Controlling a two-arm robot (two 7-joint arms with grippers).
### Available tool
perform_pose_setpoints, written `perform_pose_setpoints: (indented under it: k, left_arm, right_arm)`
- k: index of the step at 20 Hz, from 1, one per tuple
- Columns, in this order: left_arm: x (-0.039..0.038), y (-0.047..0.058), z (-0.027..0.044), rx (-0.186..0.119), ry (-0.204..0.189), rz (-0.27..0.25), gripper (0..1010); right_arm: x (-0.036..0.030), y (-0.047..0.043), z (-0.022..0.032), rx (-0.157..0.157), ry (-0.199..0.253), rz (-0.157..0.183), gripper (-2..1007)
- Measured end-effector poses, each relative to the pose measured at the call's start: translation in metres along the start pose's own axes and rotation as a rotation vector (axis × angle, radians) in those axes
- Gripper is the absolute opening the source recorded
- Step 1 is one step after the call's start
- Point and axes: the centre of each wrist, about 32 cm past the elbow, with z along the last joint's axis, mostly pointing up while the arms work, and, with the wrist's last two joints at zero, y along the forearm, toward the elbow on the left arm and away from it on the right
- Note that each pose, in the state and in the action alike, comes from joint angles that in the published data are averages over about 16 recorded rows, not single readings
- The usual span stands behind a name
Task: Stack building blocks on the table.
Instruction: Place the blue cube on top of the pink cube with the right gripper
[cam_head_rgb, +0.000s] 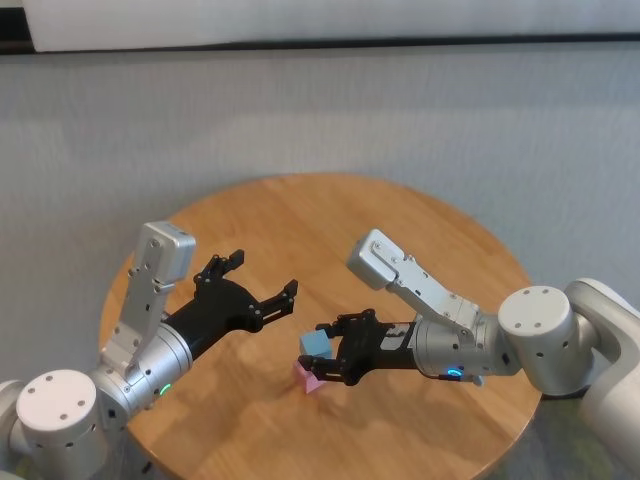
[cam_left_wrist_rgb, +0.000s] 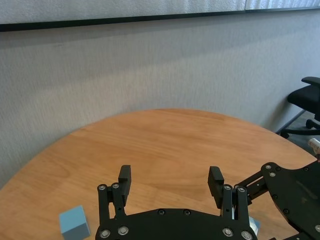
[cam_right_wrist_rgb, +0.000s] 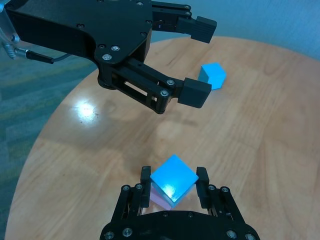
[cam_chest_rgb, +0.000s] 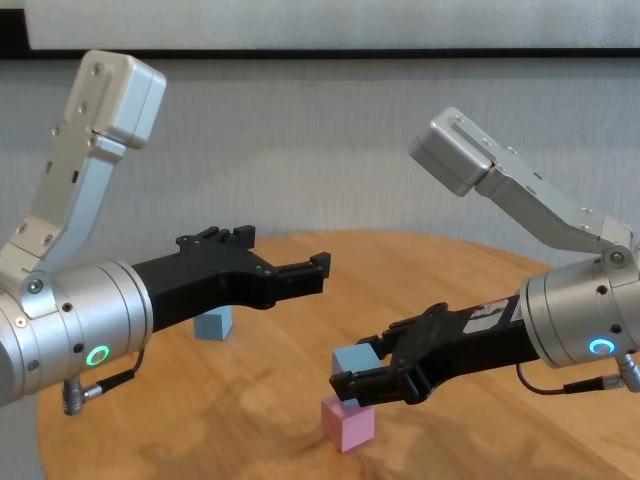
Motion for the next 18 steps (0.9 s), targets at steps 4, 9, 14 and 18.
perform_pose_setpoints:
  k: [4, 9, 14, 18]
  left_arm:
    - [0.0, 0.0, 0.0, 0.0, 0.0, 0.0, 1001]
    - [0.0, 0.0, 0.0, 0.0, 0.0, 0.0, 1001]
    - [0.0, 0.0, 0.0, 0.0, 0.0, 0.0, 1001]
    - [0.0, 0.0, 0.0, 0.0, 0.0, 0.0, 1001]
  right_arm:
    - [-0.0006, 0.0008, 0.0006, -0.002, 0.005, 0.006, 513]
    - [-0.0013, 0.0015, 0.0006, -0.002, 0.017, 0.013, 513]
    - [-0.0015, 0.0023, -0.0005, -0.003, 0.03, 0.017, 513]
    - [-0.0015, 0.0028, -0.0018, -0.006, 0.039, 0.018, 513]
